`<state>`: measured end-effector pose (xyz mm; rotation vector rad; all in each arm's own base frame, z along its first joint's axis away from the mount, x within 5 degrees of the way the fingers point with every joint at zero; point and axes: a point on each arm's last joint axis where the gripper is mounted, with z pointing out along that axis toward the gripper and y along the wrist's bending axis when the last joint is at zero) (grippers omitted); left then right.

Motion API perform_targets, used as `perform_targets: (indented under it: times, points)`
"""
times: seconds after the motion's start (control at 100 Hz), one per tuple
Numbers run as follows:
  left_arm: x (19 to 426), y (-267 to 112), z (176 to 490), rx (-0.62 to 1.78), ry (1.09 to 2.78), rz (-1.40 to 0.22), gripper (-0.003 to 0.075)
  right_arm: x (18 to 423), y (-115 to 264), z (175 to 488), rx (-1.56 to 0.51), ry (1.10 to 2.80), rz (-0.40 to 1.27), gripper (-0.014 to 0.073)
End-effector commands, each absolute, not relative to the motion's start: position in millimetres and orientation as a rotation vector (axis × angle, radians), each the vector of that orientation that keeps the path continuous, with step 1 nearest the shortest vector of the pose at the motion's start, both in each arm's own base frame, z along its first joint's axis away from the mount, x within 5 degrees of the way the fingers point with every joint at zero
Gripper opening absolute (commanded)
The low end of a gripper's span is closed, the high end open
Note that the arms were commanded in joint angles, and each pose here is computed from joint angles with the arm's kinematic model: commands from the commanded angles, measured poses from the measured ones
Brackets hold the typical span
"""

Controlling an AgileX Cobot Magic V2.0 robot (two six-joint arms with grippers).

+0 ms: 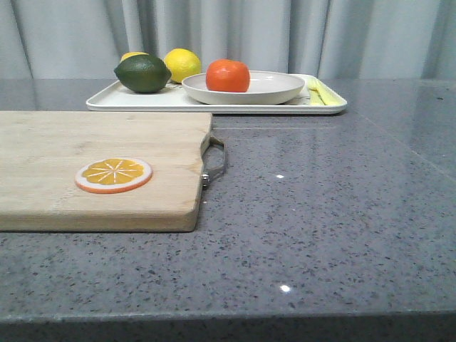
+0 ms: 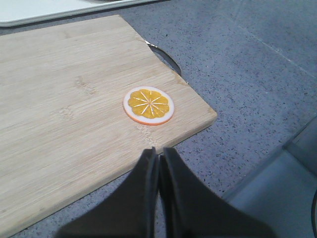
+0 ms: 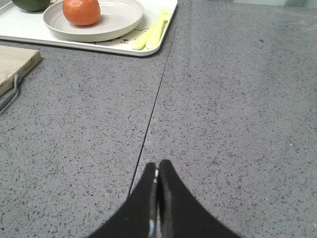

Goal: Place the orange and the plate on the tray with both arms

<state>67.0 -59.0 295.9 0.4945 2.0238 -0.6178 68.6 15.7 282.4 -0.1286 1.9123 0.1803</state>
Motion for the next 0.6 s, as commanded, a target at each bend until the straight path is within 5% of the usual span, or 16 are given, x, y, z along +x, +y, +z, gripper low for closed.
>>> perform_targets:
  times: [0.0,0.59]
  points:
    - [69.3,-60.1,310.0,0.460,1.945,-0.647,-0.0019,70.4,14.5,296.3,-0.122,1.821,0.163,-0.0064]
    - [75.3,-53.0,304.4,0.412,1.840,-0.549,-0.0019,70.4,14.5,296.3,-0.122,1.821,0.163,-0.0064]
